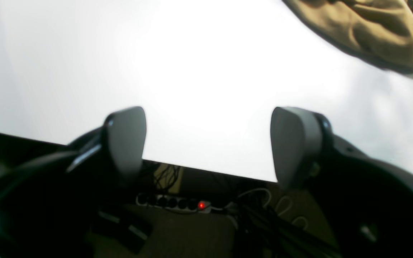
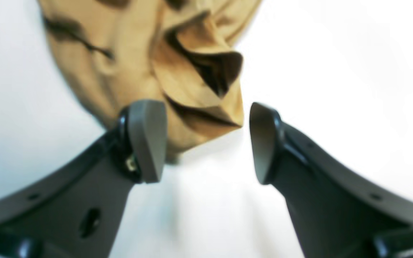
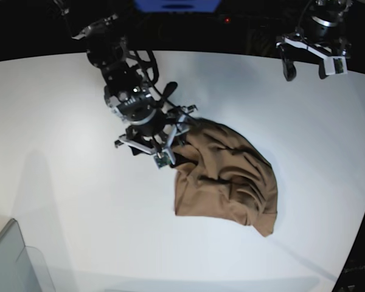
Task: Layout the t-shirt on the table in an organized manner, then fold the t-shirt properly
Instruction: 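Reach both grippers to the crumpled brown t-shirt and grasp its edges, then lift the t-shirt with both grippers and stretch it apart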
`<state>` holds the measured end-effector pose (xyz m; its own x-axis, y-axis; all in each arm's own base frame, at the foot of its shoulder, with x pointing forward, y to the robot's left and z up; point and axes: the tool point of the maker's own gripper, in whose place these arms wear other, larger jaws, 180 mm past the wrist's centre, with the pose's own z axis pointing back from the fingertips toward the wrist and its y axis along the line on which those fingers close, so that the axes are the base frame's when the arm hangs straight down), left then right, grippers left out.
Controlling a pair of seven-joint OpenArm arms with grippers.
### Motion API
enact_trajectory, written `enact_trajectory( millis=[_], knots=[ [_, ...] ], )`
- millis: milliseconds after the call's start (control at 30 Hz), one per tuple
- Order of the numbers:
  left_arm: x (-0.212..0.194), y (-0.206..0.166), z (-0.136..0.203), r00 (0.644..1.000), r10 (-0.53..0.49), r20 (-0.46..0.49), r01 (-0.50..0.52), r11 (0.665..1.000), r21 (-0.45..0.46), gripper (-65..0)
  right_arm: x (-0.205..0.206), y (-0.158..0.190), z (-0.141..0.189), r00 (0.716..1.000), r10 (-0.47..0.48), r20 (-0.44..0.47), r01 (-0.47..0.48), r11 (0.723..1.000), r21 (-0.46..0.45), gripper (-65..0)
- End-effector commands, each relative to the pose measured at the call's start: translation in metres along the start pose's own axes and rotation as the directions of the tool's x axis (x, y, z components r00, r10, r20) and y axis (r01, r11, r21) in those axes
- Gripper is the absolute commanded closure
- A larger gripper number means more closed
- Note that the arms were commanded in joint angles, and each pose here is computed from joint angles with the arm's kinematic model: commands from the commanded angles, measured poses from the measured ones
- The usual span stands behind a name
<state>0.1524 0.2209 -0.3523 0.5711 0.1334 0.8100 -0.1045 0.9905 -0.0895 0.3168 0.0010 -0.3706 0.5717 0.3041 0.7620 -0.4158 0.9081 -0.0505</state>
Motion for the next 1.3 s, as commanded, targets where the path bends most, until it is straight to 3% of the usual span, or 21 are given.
enact_trajectory(
  millis=[0, 133, 300, 367, 467, 567, 667, 733, 767, 867, 933, 1000, 1100, 1267],
  knots=[
    [0.008, 0.001, 0.002, 1.000, -0.012, 0.026, 0.012, 1.000, -0.002, -52.3, 0.019, -0.003, -0.002, 0.998, 0.004, 0.062, -0.003, 1.000, -0.007, -37.3],
    [0.013, 0.000, -0.001, 0.999, -0.011, 0.045, 0.011, 1.000, -0.004, -52.3, 0.019, -0.009, -0.016, 0.997, 0.013, 0.073, -0.011, 1.000, -0.017, -37.3],
    [0.015, 0.001, -0.004, 0.999, -0.016, 0.050, 0.016, 1.000, -0.003, -52.3, 0.004, -0.014, -0.038, 1.000, 0.010, 0.008, -0.010, 1.000, -0.024, -35.2],
    [0.015, 0.002, -0.004, 0.999, -0.019, 0.049, 0.019, 1.000, -0.001, -52.3, 0.004, -0.018, -0.039, 1.000, 0.003, 0.004, -0.003, 0.999, -0.033, -24.6],
    [0.022, 0.001, -0.008, 0.997, -0.021, 0.068, 0.021, 1.000, -0.004, -52.3, 0.023, -0.034, -0.025, 0.997, -0.041, 0.066, 0.046, 0.997, -0.067, 0.0],
    [0.023, 0.000, -0.009, 0.997, -0.017, 0.074, 0.018, 1.000, -0.004, -52.3, 0.049, -0.040, 0.002, 0.981, -0.085, 0.175, 0.100, 0.991, -0.083, -2.1],
    [0.027, -0.001, -0.009, 0.996, -0.016, 0.086, 0.017, 1.000, -0.007, -52.3, 0.078, -0.064, 0.041, 0.941, -0.137, 0.310, 0.184, 0.975, -0.128, 0.0],
    [0.036, -0.002, -0.013, 0.993, -0.015, 0.113, 0.016, 1.000, -0.011, -52.3, 0.086, -0.096, 0.065, 0.892, -0.230, 0.388, 0.316, 0.933, -0.173, 0.0],
    [0.043, -0.003, -0.017, 0.991, -0.011, 0.132, 0.013, 1.000, -0.011, -52.3, 0.084, -0.113, 0.073, 0.856, -0.303, 0.420, 0.406, 0.896, -0.182, 0.0],
    [0.067, -0.006, -0.028, 0.980, -0.003, 0.201, 0.006, 1.000, -0.014, -52.3, 0.052, -0.165, 0.090, 0.735, -0.484, 0.474, 0.629, 0.747, -0.214, 0.0],
    [0.089, -0.008, -0.035, 0.965, 0.005, 0.260, 0.000, 1.000, -0.020, -52.3, 0.020, -0.179, 0.093, 0.682, -0.573, 0.454, 0.708, 0.674, -0.213, 0.0],
    [0.118, -0.014, -0.044, 0.942, 0.017, 0.335, -0.005, 0.999, -0.035, -52.3, -0.002, -0.173, 0.084, 0.653, -0.640, 0.406, 0.745, 0.639, -0.191, 0.0],
    [0.148, -0.021, -0.061, 0.908, 0.071, 0.414, -0.055, 0.997, -0.051, -52.3, -0.028, -0.165, 0.076, 0.656, -0.670, 0.348, 0.751, 0.627, -0.207, 0.0],
    [0.150, -0.055, -0.112, 0.957, 0.101, 0.272, -0.068, 0.989, -0.130, -52.3, -0.044, -0.165, 0.079, 0.667, -0.672, 0.321, 0.743, 0.626, -0.236, 0.0]
  ],
)
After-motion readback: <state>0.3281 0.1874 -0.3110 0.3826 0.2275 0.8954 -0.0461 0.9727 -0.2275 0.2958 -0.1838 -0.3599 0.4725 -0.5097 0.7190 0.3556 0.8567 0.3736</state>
